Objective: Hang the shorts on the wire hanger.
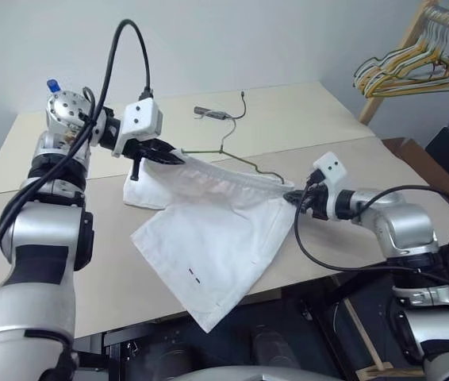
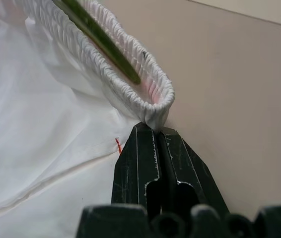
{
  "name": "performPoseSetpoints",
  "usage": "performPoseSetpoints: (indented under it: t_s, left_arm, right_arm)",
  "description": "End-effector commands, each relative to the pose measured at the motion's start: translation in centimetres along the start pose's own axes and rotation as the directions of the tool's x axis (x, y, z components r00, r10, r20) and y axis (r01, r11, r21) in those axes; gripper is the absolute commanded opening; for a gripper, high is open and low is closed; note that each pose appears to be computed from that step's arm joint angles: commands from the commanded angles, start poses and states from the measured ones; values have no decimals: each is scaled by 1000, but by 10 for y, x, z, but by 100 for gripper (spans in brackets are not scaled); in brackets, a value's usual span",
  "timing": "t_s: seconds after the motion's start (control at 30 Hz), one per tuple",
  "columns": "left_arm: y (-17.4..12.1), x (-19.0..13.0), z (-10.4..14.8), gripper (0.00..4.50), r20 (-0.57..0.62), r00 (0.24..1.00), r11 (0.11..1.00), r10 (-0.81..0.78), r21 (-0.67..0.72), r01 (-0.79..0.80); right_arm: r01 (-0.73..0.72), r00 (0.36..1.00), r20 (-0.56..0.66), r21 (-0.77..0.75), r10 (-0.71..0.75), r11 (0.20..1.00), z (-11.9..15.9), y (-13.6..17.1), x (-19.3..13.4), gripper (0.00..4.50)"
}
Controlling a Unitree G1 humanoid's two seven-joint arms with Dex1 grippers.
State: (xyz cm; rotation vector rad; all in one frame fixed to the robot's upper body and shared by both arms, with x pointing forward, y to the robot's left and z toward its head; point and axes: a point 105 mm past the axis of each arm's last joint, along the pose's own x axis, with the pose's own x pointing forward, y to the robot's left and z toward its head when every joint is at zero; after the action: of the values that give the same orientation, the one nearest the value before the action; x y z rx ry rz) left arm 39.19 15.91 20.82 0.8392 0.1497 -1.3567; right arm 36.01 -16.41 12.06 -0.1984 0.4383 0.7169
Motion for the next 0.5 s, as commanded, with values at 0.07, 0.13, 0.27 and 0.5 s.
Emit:
performPoseSetpoints:
  t_s: [0.07, 0.13, 0.27, 0.5]
  left_arm:
    - [8, -10, 4, 0, -13, 999, 999, 47, 24, -47]
    - [8, -8, 1, 0, -45, 997, 998, 58, 40, -56]
    - [11, -3, 1, 0, -61, 995, 995, 81, 64, -77]
    - [22, 0, 10, 0, -44, 990, 988, 137, 84, -133]
  right_arm:
    - [73, 997, 36, -139, -68, 988, 22, -14, -13, 3]
    - [56, 998, 43, -200, -48, 978, 30, -11, -17, 3]
    - [1, 1000, 22, -435, 9, 901, 53, 2, -26, 3]
    - [-67, 996, 1, -662, 91, 746, 101, 22, -30, 3]
